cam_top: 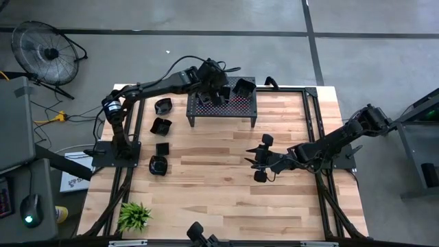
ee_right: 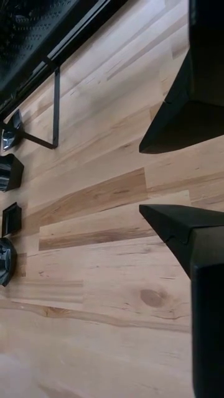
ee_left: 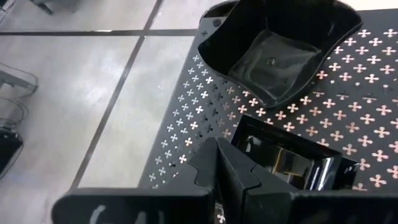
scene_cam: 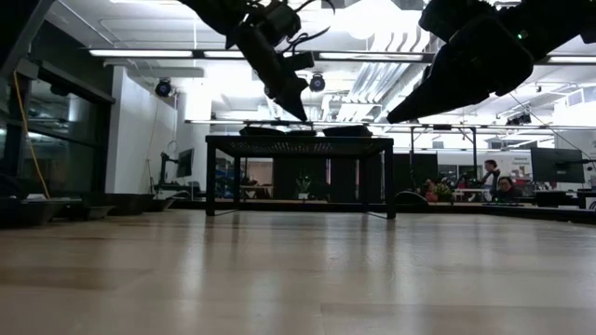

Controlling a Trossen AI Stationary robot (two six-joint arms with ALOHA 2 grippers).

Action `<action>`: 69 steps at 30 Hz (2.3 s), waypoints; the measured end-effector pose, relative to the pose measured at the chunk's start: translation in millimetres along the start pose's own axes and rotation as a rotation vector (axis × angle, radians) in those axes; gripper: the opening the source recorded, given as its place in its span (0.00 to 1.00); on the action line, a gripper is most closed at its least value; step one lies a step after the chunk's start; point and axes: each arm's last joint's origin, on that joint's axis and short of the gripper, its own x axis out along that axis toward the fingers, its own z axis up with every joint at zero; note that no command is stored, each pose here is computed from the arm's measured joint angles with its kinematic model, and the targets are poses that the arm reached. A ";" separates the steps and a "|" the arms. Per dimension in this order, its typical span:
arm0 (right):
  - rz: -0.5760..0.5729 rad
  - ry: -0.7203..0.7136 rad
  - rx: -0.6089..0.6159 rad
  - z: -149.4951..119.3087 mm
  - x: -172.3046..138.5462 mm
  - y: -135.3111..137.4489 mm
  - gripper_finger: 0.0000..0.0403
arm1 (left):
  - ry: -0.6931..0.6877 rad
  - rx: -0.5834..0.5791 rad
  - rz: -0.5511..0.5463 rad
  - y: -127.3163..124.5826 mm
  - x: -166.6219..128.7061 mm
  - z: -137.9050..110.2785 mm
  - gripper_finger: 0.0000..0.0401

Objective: Pick & Place Mini shaped plates
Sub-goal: Adjust the black stacked square plate

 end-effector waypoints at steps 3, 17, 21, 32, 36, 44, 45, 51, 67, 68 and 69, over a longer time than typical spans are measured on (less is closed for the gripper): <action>-0.001 0.000 0.000 0.0 0.0 -0.1 0.34 | -0.008 -0.002 0.009 0.7 0.0 0.9 0.00; -0.008 -0.002 0.000 0.1 0.0 -0.3 0.34 | -0.036 -0.066 0.036 1.0 5.0 3.4 0.00; -0.007 -0.002 0.000 0.1 0.0 -0.2 0.34 | -0.030 -0.073 0.035 -2.4 17.0 1.0 0.00; -0.008 0.010 -0.007 -1.2 0.0 -0.4 0.34 | -0.002 -0.093 0.033 -4.0 19.3 -2.2 0.00; -0.001 0.012 -0.005 -1.3 0.0 -0.2 0.34 | 0.035 -0.085 0.017 -7.7 25.7 -7.3 0.00; -0.002 0.016 -0.004 -1.8 0.0 -0.3 0.34 | 0.024 -0.087 0.024 -7.3 26.2 -6.2 0.00; -0.002 0.016 -0.004 -1.8 0.0 -0.3 0.34 | 0.024 -0.086 0.024 -7.3 26.2 -6.2 0.00; -0.002 0.016 -0.004 -1.8 0.0 -0.3 0.34 | 0.023 -0.077 0.020 -7.4 26.2 -6.2 0.00; -0.001 0.016 -0.004 -1.8 0.0 -0.3 0.34 | 0.000 -0.072 -0.010 -7.2 14.5 -1.3 0.00; -0.001 0.016 -0.003 -1.8 0.0 -0.3 0.34 | 0.001 -0.066 -0.007 -6.7 11.9 -0.8 0.00; -0.001 0.016 -0.003 -1.8 0.0 -0.3 0.34 | -0.010 -0.061 -0.004 -8.1 8.9 1.6 0.00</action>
